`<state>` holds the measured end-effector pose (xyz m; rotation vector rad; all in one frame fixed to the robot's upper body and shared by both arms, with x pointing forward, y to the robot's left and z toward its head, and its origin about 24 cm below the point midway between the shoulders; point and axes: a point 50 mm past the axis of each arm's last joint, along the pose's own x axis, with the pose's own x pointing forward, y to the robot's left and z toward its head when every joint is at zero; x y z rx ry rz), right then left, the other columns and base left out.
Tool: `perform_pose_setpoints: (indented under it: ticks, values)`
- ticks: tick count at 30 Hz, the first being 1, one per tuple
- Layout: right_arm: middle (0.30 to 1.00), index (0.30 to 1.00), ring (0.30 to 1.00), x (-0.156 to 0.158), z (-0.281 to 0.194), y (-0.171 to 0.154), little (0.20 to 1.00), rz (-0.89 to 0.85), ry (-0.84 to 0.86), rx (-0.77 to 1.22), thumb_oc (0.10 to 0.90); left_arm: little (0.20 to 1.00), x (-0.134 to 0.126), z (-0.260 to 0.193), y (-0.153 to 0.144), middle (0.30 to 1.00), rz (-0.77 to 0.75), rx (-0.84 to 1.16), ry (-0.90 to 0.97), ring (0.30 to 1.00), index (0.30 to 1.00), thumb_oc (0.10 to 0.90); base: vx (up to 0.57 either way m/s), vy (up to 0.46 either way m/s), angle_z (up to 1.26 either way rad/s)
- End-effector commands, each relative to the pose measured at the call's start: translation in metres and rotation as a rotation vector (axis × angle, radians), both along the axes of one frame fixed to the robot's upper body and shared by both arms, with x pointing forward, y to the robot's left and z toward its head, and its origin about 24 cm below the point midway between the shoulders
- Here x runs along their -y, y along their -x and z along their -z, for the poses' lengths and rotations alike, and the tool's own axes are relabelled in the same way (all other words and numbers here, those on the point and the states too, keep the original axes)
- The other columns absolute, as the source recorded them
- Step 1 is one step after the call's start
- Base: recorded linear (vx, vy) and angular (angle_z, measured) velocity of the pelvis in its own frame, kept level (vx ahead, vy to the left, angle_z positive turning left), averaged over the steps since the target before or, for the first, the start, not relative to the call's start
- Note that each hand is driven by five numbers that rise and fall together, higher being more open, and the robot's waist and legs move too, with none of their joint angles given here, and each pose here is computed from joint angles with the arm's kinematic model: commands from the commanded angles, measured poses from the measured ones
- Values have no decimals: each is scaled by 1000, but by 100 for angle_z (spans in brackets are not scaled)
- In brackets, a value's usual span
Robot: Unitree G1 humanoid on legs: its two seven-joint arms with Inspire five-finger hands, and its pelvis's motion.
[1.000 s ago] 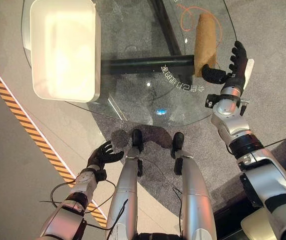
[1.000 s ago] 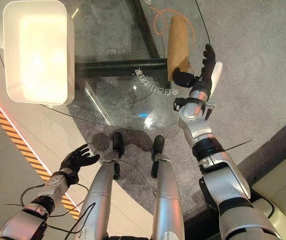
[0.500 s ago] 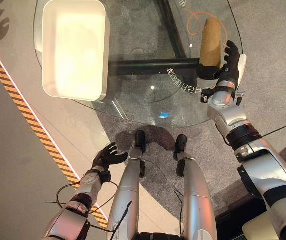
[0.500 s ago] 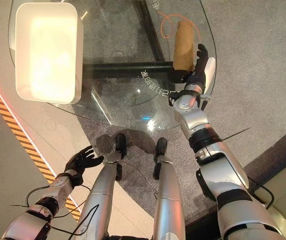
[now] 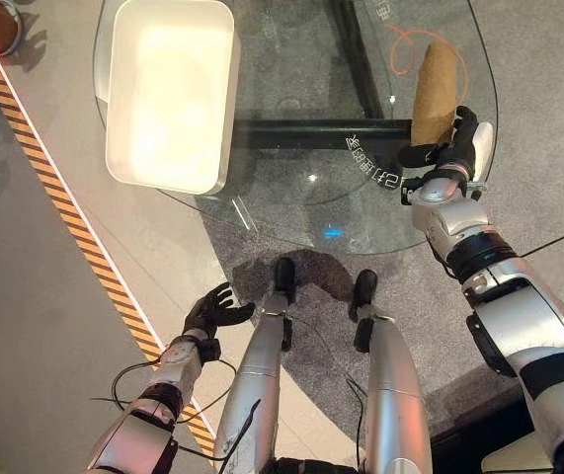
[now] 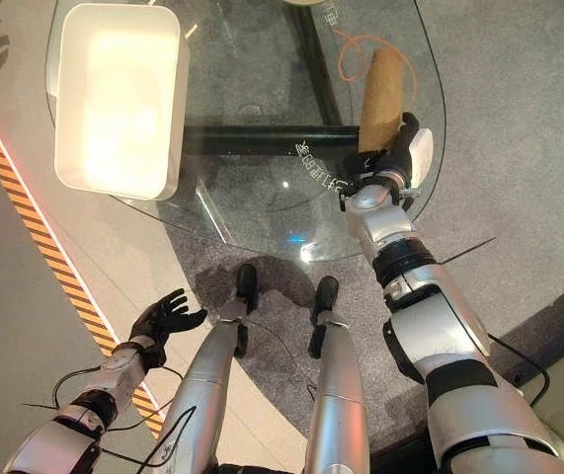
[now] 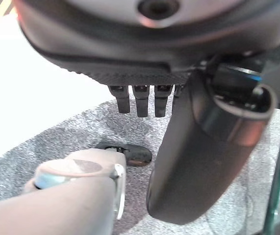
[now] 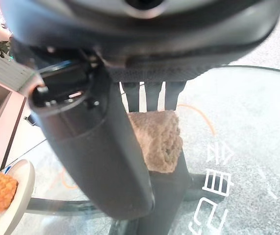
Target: Wipe the table with a cloth and put it in the basket.
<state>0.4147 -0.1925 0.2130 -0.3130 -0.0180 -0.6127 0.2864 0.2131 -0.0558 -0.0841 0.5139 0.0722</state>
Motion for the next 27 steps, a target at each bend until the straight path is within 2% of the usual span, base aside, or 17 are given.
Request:
perform_pose_setpoints:
  ticks: [1,18,19,20,27]
  values:
    - [900,900,900,10,-59,2,900,83,114,160,800,900,5,19,22,900,-30,-55,41,900,900,800,32,23,6]
    - [900,900,900,22,-46,1,900,114,140,80,800,900,9,20,23,900,-10,-54,45,900,900,800,2,1,0]
    - [794,794,794,22,-46,0,776,108,147,77,676,900,9,20,23,900,-11,-54,45,900,900,800,0,0,0]
    - [300,300,300,21,-46,0,200,100,159,74,100,900,8,20,23,900,-11,-55,44,900,900,800,0,0,0]
    - [300,300,300,18,-46,-1,200,81,173,69,100,900,10,20,23,900,3,-50,50,900,900,800,0,0,0]
